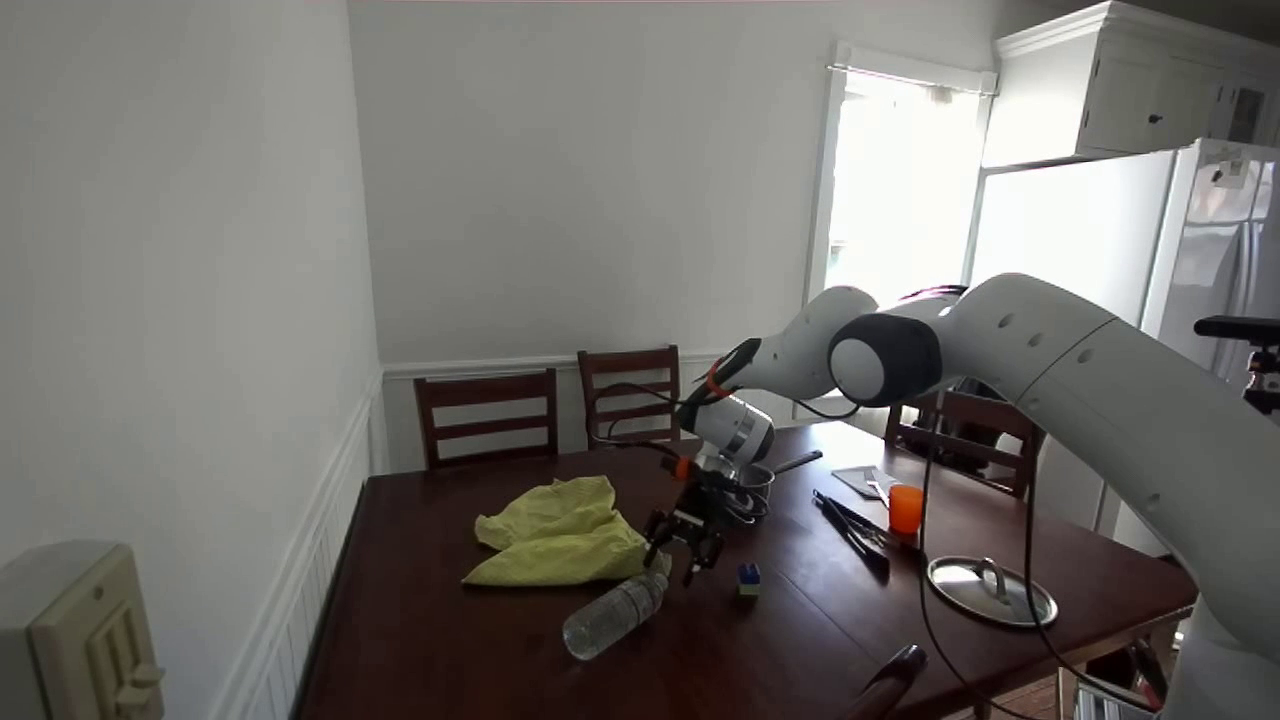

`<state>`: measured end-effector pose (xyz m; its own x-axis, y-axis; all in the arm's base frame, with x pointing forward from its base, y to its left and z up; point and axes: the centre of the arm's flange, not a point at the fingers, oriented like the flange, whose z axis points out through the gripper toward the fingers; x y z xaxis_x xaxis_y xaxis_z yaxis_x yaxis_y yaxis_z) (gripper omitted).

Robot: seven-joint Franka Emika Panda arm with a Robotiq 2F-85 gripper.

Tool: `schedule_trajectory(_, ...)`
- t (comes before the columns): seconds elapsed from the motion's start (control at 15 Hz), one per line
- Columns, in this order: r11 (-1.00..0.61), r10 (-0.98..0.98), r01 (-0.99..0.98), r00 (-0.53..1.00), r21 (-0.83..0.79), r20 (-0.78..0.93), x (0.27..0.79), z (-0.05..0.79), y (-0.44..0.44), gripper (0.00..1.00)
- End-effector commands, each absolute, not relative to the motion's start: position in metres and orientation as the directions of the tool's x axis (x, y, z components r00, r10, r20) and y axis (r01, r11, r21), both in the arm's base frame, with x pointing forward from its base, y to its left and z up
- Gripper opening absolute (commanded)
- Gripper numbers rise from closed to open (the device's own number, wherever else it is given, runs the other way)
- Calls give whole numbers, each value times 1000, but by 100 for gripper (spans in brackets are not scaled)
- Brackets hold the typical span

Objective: Pick up the water bottle and place it on the table facing right side up

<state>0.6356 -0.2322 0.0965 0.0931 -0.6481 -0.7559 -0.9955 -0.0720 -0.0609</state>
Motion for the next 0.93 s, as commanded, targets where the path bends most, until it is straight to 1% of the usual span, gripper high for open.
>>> schedule_trajectory(0.0, -67, -656, -996, 90, -62, -749, 656, 92, -233, 72)
schedule_trajectory(0.07, -62, -655, -996, 85, -58, -751, 657, 91, -232, 69)
schedule_trajectory(0.13, -55, -654, -997, 73, -49, -753, 658, 89, -230, 61)
schedule_trajectory(0.2, -52, -649, -998, 62, -37, -758, 658, 86, -228, 66)
schedule_trajectory(0.4, -46, -647, -998, 55, -33, -760, 659, 78, -224, 64)
schedule_trajectory(0.6, -45, -641, -999, 52, -30, -766, 659, 74, -219, 56)
schedule_trajectory(0.67, -47, -638, -999, 52, -29, -768, 658, 75, -217, 51)
schedule_trajectory(0.8, -56, -633, -998, 61, -32, -772, 657, 76, -213, 53)
schedule_trajectory(0.87, -60, -629, -998, 63, -33, -775, 657, 77, -211, 51)
